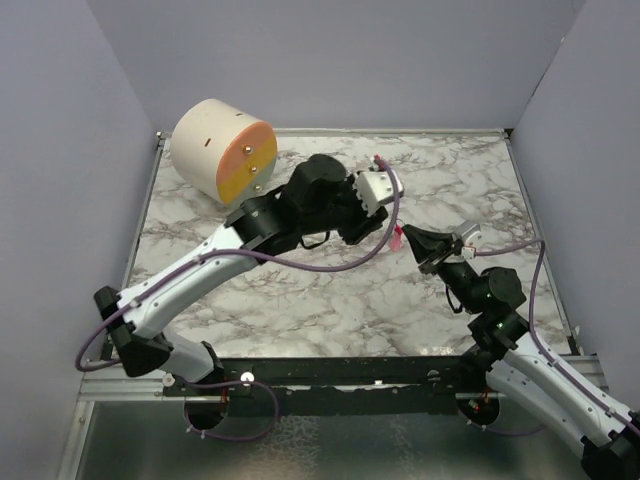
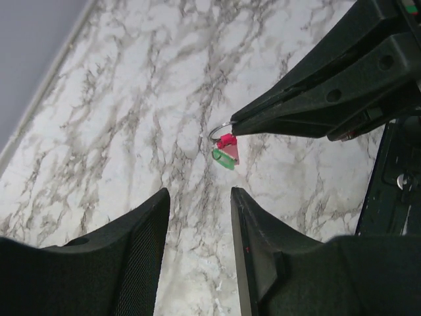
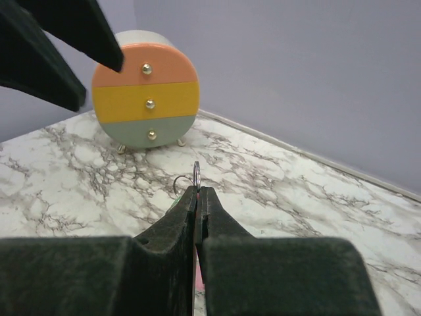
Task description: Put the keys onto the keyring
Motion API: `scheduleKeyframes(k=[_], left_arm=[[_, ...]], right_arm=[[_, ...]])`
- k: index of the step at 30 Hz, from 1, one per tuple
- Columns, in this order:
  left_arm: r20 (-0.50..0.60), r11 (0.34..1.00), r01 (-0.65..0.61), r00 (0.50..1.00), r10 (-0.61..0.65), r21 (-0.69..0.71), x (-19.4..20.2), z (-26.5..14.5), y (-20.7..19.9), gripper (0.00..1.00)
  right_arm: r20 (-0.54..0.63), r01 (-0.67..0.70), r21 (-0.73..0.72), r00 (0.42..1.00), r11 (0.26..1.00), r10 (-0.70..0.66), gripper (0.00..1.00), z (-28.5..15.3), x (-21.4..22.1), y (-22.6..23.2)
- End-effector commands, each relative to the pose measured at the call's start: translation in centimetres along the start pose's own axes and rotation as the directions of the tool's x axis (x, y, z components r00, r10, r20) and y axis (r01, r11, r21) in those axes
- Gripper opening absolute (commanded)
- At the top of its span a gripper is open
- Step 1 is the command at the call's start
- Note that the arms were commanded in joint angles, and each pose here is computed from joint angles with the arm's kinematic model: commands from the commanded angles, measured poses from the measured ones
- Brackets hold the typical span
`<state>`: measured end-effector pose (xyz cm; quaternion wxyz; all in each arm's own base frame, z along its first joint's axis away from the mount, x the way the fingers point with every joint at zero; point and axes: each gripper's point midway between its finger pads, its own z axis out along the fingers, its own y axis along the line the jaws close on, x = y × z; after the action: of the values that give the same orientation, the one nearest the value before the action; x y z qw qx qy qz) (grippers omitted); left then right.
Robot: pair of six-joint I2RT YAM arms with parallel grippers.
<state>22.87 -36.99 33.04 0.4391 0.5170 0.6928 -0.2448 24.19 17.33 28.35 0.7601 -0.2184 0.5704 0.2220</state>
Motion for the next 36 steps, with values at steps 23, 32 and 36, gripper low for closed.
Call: scheduleKeyframes(k=[23,32,36], left_arm=[[0.474,0.960,-0.279,0.843,0.255,-0.019,-4.2,-1.1,-2.3,0.40],[0.460,0.941,-0.338,0.839,0.290,0.024,-3.3,-1.3,-3.3,0.30],[0.458,0.928,-0.367,0.835,0.304,0.054,-2.8,-1.3,-3.8,0.29]], right_arm=[[0.138,0.019,-0.226,0.990,0.974,0.013,0.01,-0.7,-3.7,4.0],[0.153,0.021,-0.244,0.988,0.970,0.017,0.01,-1.1,-4.2,4.3],[0.163,0.023,-0.246,0.986,0.969,0.018,0.01,-1.3,-4.5,4.3]])
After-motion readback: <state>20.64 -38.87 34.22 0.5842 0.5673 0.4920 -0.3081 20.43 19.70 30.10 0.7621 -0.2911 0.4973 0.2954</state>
